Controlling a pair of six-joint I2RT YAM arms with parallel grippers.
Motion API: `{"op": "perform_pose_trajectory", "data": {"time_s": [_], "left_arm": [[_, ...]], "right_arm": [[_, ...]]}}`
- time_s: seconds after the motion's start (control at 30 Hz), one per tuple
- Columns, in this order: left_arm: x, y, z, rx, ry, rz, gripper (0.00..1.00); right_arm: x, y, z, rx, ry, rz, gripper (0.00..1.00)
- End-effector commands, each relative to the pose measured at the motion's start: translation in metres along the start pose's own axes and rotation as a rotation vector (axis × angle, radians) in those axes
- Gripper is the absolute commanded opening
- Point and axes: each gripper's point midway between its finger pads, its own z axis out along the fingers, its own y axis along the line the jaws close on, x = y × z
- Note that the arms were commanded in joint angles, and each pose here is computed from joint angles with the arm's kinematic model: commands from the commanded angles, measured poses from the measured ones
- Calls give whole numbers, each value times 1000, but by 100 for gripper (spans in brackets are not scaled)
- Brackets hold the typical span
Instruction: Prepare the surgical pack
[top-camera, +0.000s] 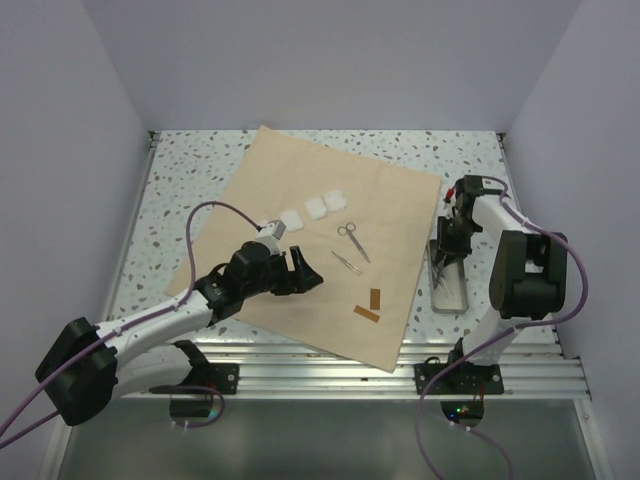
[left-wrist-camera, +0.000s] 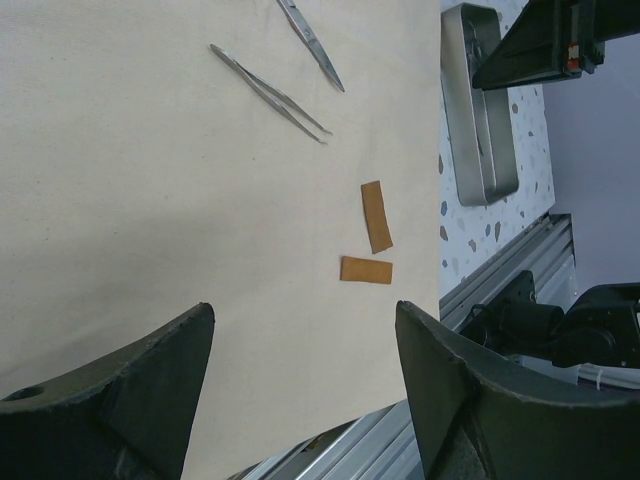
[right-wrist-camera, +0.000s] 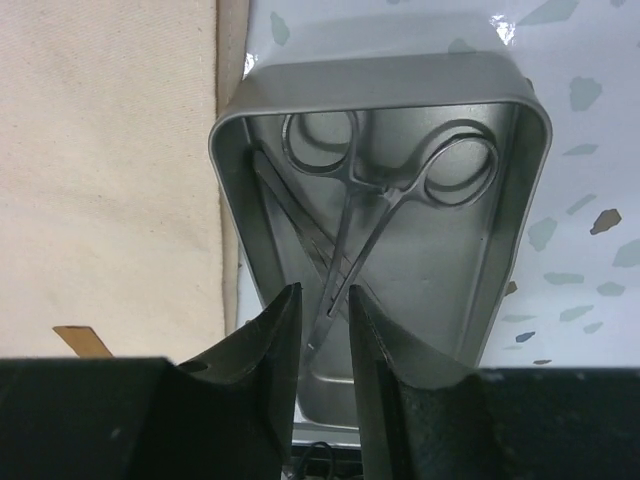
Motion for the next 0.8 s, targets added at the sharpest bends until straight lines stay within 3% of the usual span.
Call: {"op": "perform_pose_trajectory", "data": {"time_s": [0.0, 0.23, 0.33, 0.53, 0.77], "left_arm": [[-6, -5, 2, 34, -26, 10, 77], [-9, -2, 4, 11, -39, 10, 77], [-10, 0, 11, -12, -23, 15, 77], [-19, 0, 19, -53, -31, -10, 77], [-16, 13, 29, -171, 7, -97, 74]], "right_arm": [[-16, -6, -5, 34, -34, -6, 33], [-30, 0, -52, 83, -181, -14, 38], [-26, 50, -67, 16, -234, -139, 48], [-12, 141, -43, -114, -200, -324, 50], [-4, 198, -11, -142, -163, -436, 47]]}}
